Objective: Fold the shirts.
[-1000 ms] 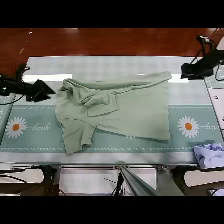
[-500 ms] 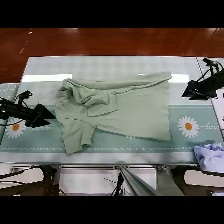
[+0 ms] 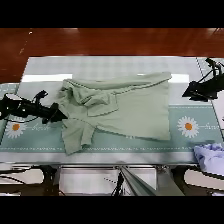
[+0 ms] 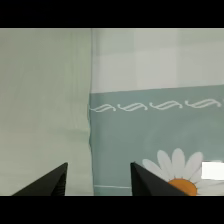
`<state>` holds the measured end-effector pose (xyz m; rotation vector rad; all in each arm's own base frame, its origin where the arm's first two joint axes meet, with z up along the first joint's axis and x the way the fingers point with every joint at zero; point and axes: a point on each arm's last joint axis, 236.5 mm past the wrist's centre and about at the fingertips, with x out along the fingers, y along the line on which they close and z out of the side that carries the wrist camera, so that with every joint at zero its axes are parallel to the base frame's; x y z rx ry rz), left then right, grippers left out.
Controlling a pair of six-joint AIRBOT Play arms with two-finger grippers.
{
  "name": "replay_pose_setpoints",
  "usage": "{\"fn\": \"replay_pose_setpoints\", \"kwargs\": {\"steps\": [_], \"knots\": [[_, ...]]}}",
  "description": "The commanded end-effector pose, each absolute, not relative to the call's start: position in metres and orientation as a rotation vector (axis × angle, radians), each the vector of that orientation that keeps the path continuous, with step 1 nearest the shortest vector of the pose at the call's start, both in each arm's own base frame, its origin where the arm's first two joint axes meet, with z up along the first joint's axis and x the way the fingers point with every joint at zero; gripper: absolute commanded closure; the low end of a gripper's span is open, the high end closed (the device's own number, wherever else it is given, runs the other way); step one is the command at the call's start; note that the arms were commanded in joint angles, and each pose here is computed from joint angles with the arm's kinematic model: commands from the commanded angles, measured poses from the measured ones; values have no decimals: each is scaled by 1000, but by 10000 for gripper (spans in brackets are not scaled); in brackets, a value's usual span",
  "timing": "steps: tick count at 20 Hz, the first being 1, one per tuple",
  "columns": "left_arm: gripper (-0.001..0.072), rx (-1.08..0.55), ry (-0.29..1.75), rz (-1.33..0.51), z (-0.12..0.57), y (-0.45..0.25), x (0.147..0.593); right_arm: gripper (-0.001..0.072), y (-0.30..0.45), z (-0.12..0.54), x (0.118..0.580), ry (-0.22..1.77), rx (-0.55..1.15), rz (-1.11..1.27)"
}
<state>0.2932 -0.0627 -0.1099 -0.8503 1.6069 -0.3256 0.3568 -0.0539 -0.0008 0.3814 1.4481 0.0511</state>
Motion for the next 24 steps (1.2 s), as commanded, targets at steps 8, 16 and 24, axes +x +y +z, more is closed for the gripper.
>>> {"fn": "replay_pose_setpoints", "kwargs": {"steps": [8,16,24], "knots": [[682,-842,1564,-414,-92,-53,288,116,-2,-74,228,1454,686,15],[682,-835,1554,-432,-83,-53,287,137,40,-109,199,1441,854,21],[683,-848,1342,-563,-26,-64,328,681,84,-63,249,1329,688,220]]}}
